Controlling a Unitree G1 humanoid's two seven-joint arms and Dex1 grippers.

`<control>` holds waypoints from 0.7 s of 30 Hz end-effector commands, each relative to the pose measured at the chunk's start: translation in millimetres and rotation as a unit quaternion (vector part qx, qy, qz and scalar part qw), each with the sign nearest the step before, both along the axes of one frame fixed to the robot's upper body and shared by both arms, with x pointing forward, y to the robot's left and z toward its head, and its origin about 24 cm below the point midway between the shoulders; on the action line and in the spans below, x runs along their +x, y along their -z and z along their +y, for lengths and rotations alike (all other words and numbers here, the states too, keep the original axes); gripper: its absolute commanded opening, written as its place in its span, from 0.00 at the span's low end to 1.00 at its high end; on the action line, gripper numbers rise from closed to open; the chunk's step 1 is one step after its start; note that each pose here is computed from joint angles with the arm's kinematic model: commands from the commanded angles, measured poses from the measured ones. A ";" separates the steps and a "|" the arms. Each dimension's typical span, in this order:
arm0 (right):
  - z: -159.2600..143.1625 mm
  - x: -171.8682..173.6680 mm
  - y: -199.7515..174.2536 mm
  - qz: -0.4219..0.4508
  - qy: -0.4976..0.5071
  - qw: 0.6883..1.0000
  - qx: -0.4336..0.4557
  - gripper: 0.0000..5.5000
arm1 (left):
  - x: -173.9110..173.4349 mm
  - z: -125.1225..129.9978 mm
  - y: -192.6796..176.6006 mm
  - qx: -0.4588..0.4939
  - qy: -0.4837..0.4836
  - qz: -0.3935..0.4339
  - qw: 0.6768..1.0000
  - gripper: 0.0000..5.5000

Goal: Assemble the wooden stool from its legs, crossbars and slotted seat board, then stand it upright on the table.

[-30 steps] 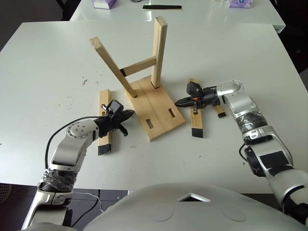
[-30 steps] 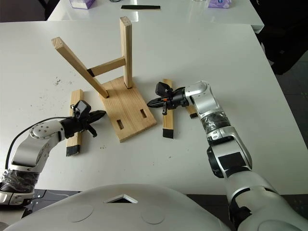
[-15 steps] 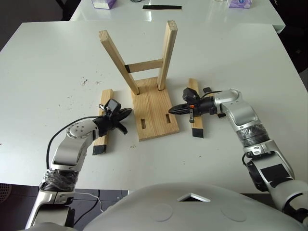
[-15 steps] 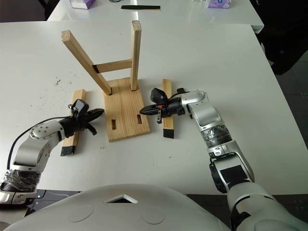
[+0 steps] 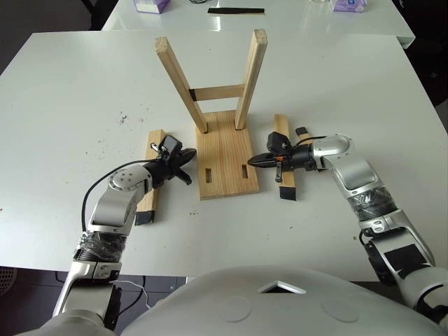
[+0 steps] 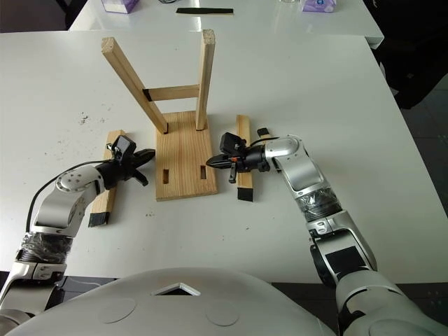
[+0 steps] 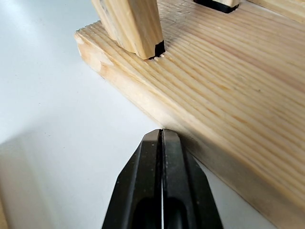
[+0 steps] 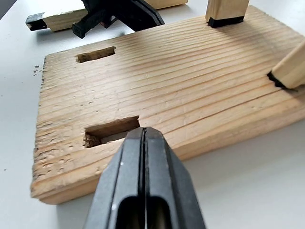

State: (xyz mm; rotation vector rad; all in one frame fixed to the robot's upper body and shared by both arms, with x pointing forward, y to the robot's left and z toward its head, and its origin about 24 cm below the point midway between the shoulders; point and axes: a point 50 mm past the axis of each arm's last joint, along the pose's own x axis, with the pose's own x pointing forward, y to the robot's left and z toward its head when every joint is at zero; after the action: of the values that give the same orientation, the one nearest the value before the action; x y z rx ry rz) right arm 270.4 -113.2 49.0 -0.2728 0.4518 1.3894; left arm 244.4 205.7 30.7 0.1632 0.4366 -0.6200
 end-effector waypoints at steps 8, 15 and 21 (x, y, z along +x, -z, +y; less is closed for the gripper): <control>-77.7 16.9 -52.2 -0.177 0.337 0.923 0.050 0.00 | 3.1 33.1 -42.2 -0.064 -0.202 -0.123 0.970 0.00; -116.6 -34.0 -17.0 -0.152 0.509 0.847 -0.021 0.13 | -44.4 27.0 -63.6 -0.134 -0.371 -0.178 0.901 0.00; -99.7 -68.8 1.6 -0.074 0.527 0.847 -0.008 0.28 | -53.6 40.7 -51.4 -0.134 -0.478 -0.178 0.850 0.00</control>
State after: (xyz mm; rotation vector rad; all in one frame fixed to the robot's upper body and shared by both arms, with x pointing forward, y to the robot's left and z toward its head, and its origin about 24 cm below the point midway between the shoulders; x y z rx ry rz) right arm 209.9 -219.7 48.7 -0.1408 0.3573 0.2499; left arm 194.2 237.4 87.8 -0.2006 0.0163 0.2590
